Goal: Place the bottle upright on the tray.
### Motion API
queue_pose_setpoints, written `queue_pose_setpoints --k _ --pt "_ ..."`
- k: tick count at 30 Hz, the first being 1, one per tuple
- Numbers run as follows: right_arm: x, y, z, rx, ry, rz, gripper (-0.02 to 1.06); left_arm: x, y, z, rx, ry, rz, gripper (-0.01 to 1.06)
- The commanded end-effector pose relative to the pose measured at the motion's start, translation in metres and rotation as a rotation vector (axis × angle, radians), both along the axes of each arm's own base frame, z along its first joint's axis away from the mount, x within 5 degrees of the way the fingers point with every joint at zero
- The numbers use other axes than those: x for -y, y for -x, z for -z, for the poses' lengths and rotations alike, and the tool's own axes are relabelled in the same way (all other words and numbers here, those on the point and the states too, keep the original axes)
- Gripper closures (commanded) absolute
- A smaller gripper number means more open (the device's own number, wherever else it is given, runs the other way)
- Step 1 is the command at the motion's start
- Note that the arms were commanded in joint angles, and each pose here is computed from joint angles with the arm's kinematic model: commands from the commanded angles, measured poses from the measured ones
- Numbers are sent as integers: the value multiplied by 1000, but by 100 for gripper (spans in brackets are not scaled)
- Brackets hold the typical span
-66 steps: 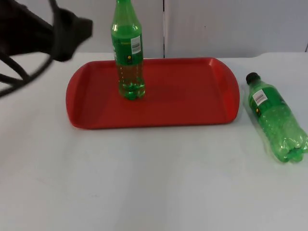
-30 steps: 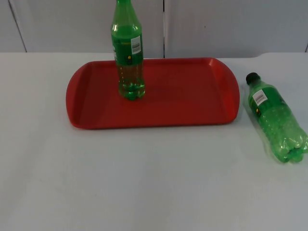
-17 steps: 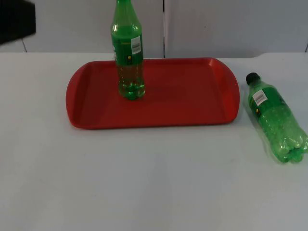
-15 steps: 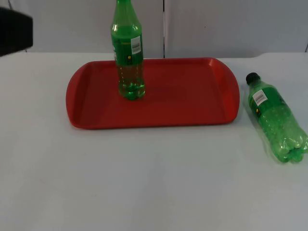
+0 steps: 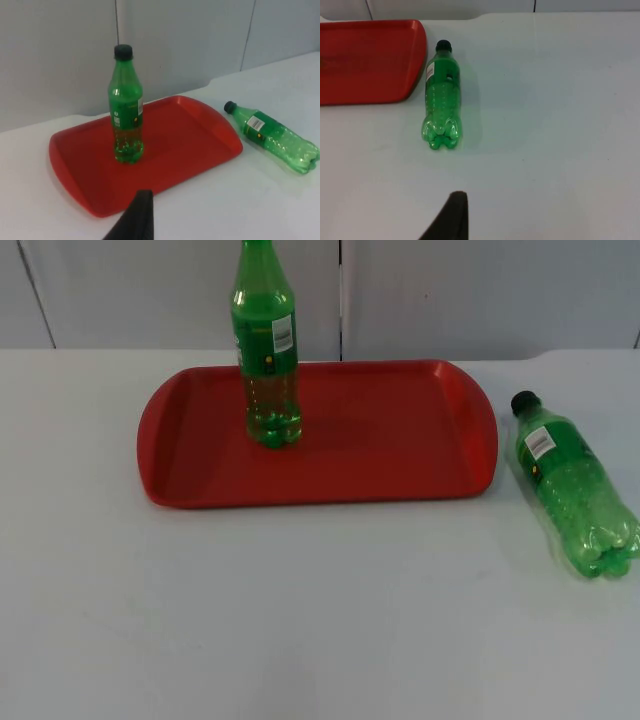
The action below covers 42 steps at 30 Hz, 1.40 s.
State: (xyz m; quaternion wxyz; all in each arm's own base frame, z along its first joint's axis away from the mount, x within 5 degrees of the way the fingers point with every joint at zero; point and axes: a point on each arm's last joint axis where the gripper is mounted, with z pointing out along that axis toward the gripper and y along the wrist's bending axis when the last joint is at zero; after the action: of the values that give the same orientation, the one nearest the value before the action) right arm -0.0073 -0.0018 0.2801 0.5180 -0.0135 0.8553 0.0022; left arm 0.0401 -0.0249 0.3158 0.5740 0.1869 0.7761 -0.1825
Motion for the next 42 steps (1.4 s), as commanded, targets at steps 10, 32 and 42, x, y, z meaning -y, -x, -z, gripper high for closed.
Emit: queue_pose_setpoints --k 10,32,42 --pt "0 0 0 6 -3 6 6 -24 37 18 -28 -57 -9 0" --pt "0 0 0 8 -5 5 6 -34 41 41 -138 -191 -57 0" --pt "0 0 0 8 -5 5 6 -34 41 41 -138 -191 -57 0"
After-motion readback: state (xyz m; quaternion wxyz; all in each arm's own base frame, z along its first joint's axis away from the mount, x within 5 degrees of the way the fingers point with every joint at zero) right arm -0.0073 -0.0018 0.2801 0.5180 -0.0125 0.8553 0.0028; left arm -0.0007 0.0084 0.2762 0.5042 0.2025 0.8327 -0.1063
